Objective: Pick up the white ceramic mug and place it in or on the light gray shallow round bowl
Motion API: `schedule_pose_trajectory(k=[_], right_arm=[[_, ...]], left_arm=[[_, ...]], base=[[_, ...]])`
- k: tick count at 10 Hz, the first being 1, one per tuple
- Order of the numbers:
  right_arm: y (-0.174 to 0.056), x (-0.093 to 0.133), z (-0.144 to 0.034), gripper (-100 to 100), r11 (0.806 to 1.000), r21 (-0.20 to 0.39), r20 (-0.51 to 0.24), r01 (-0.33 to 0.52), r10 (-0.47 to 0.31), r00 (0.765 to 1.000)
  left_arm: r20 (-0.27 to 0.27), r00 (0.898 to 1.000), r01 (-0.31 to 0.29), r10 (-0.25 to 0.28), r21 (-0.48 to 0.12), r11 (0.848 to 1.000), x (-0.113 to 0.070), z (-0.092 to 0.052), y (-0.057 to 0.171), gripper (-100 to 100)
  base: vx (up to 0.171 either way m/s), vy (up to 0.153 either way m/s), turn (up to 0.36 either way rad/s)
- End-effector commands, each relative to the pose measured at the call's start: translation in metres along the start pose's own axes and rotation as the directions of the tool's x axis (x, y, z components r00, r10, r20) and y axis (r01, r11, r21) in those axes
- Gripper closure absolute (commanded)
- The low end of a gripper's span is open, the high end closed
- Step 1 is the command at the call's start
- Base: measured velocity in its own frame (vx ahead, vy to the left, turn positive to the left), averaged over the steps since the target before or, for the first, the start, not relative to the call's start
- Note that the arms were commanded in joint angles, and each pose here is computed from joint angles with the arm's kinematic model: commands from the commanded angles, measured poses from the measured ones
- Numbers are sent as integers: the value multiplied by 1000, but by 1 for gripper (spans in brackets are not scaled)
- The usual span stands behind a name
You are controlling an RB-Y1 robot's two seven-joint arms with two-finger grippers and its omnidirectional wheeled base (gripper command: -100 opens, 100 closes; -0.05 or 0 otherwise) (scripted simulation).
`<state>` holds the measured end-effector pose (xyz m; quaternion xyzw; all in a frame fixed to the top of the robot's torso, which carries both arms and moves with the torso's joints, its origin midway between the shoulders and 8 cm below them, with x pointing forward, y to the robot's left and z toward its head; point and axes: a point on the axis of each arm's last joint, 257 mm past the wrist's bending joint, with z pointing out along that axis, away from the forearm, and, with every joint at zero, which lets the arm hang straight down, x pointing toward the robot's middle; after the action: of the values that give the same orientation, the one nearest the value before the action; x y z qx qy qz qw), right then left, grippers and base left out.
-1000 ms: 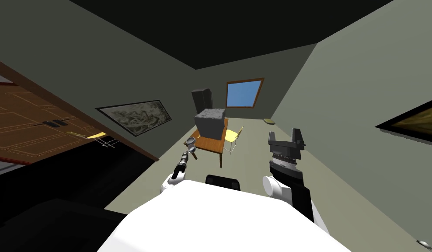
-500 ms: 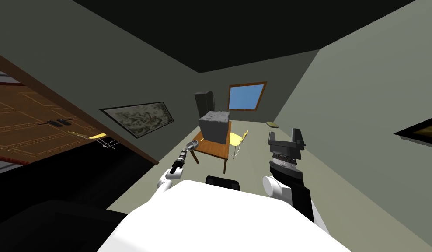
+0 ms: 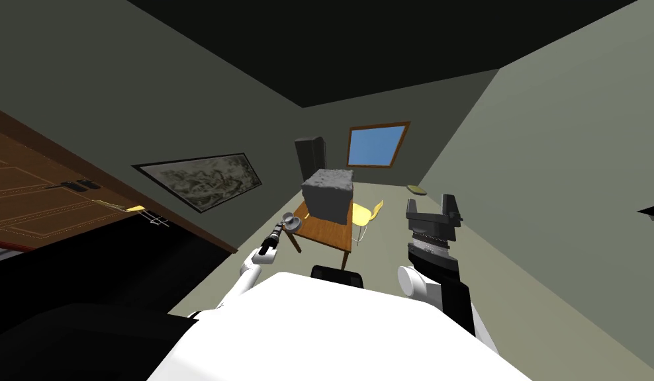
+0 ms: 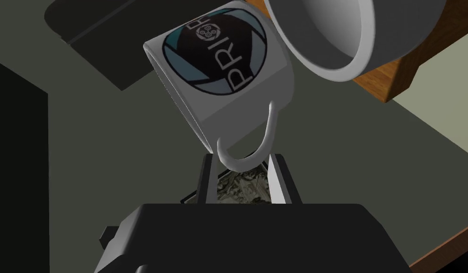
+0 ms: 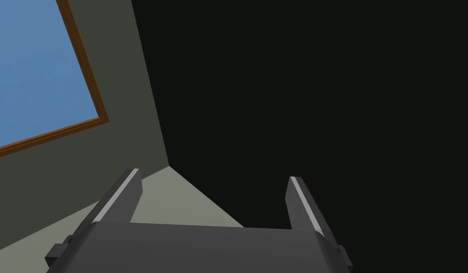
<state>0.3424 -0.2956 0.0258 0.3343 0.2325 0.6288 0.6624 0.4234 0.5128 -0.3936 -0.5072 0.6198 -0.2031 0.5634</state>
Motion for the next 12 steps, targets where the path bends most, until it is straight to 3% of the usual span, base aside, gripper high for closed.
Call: schedule_pose_trajectory(k=[1,5,6,7,12], right_arm=[[0,0,0,0,1000,0,0,0,0,1000],[0,0,0,0,1000,0,0,0,0,1000],[0,0,0,0,1000,0,0,0,0,1000],[0,0,0,0,1000,0,0,0,0,1000],[0,0,0,0,1000,0,0,0,0,1000]], left_arm=[[0,1000,0,0,0,1000,0,0,0,-100],[0,1000,0,0,1,1000,0,0,0,-100],[0,1000,0,0,1,1000,0,0,0,0],[6,1000,3,-3,-5,1000,-11,5,-7,-100],[21,1000,12,-11,-19,1000,-38,17,-24,-100]], base=[[18,10,-3],[2,1,0],[0,0,0],[-34,-15,-58],[-55,-22,-44]])
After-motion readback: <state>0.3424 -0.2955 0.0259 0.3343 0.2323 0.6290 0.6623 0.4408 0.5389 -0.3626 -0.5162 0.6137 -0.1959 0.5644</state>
